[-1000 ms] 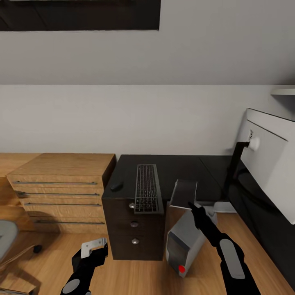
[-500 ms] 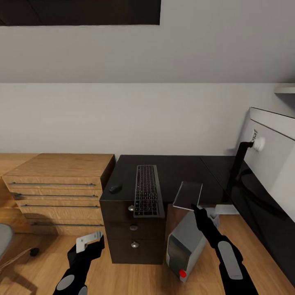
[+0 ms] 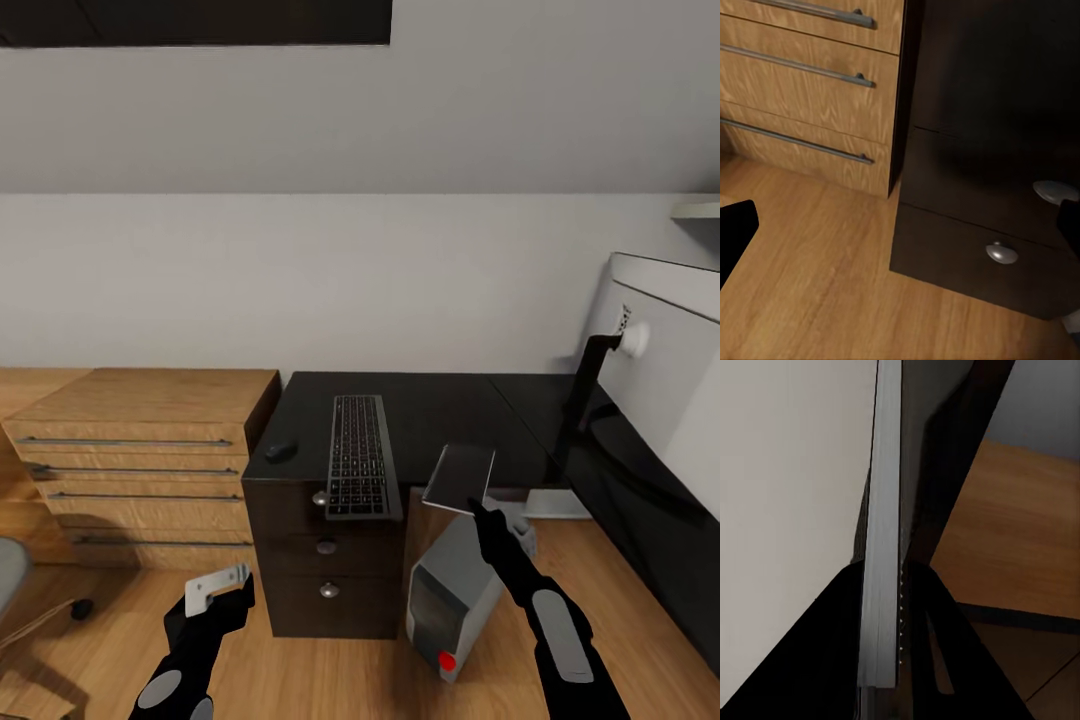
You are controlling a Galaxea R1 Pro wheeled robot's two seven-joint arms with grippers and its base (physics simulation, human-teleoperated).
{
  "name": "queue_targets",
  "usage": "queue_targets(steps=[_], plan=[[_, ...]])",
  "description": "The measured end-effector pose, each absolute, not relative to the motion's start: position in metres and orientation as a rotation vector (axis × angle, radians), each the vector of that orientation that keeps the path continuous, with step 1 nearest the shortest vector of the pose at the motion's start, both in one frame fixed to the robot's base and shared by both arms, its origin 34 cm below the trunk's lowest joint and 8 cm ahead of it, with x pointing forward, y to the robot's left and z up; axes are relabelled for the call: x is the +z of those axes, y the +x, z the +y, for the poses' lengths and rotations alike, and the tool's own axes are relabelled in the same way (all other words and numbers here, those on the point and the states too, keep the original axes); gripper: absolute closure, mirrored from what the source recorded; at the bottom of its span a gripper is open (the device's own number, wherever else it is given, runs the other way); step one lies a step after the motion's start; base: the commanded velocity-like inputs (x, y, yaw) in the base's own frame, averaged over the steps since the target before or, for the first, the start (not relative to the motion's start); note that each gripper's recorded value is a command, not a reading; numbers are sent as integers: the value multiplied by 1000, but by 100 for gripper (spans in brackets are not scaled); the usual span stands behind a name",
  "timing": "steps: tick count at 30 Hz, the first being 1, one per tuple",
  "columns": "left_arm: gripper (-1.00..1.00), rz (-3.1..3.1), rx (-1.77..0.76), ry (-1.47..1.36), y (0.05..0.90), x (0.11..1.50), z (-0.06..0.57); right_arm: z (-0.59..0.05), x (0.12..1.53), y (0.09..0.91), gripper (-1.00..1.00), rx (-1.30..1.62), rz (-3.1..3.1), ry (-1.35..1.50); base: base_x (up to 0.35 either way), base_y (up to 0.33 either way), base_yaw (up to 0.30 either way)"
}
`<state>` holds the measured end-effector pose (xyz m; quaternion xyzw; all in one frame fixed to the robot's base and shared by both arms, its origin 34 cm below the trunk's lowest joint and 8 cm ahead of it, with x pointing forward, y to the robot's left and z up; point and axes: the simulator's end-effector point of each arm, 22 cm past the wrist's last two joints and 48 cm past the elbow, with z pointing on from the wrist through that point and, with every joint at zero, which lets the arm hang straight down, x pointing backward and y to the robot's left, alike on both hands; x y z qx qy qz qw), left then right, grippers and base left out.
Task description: In the bedroom, organize the workspace by keeping the computer under the desk, ensuring the monitor is on the desk, placing the keyboard on the desk next to the monitor, placing the mouse on the desk next to the keyboard, moving the folder from the swivel chair onto the desk next to the mouse, stacking the notebook on top of the folder with the pen on top of the notebook, and positioning the swivel chair next to the desk.
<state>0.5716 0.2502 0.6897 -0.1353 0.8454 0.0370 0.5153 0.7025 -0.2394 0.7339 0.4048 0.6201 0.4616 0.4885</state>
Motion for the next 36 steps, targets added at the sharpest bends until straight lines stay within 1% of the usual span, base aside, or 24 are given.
queue_targets(steps=[18, 27, 36], plan=[[-100, 2056, 93, -309, 566, 661, 247, -240, 730, 701, 100, 1139, 1473, 951, 2, 0, 0], [-100, 2066, 96, -305, 565, 657, 247, -237, 732, 700, 100, 1162, 1458, 935, 208, 0, 0], [-100, 2068, 96, -305, 565, 656, 247, -236, 733, 700, 100, 1170, 1452, 930, 55, 0, 0]])
